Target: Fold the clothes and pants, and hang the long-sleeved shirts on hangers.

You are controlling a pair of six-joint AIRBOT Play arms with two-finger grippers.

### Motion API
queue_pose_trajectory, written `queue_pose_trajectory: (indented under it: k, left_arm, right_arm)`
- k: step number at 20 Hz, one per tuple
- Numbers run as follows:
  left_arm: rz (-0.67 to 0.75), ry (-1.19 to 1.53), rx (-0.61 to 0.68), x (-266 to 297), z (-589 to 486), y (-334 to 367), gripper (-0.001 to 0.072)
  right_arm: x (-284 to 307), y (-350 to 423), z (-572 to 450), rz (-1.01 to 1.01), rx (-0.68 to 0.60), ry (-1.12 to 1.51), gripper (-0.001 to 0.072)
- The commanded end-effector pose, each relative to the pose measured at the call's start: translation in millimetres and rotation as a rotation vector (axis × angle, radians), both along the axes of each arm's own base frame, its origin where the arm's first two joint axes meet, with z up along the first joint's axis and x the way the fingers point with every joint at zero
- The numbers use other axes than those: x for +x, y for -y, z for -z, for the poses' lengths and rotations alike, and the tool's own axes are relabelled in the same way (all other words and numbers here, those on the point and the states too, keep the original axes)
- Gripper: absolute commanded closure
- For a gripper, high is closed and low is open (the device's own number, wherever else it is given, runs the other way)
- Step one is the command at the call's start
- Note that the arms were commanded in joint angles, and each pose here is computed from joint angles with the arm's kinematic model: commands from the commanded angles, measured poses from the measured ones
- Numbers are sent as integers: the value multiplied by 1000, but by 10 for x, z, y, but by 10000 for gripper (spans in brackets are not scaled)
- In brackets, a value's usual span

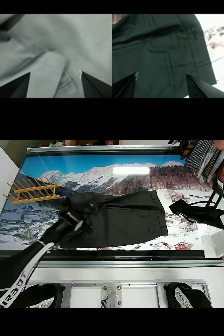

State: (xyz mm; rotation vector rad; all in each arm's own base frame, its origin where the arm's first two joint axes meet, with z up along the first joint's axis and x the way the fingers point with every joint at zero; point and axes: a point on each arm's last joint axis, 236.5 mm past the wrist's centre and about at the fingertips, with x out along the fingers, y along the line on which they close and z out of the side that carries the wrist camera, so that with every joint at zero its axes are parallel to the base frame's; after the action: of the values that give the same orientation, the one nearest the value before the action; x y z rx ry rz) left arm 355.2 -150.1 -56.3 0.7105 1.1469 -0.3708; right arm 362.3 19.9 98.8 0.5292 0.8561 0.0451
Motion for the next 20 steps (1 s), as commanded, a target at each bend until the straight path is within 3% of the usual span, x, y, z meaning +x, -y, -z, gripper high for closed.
queue_pose_trajectory:
  k: [1, 4, 12, 13, 14, 15, 17, 20]
  left_arm:
    - [106, -23, 153, -22, 288, 104, 45]
    - [42, -94, 216, 61, 446, -61, 45]
    - [-200, -140, 229, 263, 393, -498, 48]
    - [-212, -127, 218, 277, 351, -492, 292]
    - [-211, -115, 212, 294, 303, -489, 598]
    - [-218, -101, 199, 312, 234, -500, 698]
    - [-268, -69, 160, 331, 16, -586, 698]
    - [-428, -57, -74, 295, -297, -657, 698]
  right_arm:
    - [-60, -42, 72, -5, 18, -24, 67]
    - [-106, -66, 105, -16, 21, -47, 67]
    - [-129, -74, 127, -22, 22, -59, 67]
    - [-129, -70, 127, -21, 21, -59, 67]
    - [-131, -53, 133, -19, 15, -61, 67]
    - [-143, -15, 150, -18, -5, -66, 67]
    - [-293, 154, 273, -19, -79, -135, 66]
    - [-843, 542, 763, 40, -126, -388, 66]
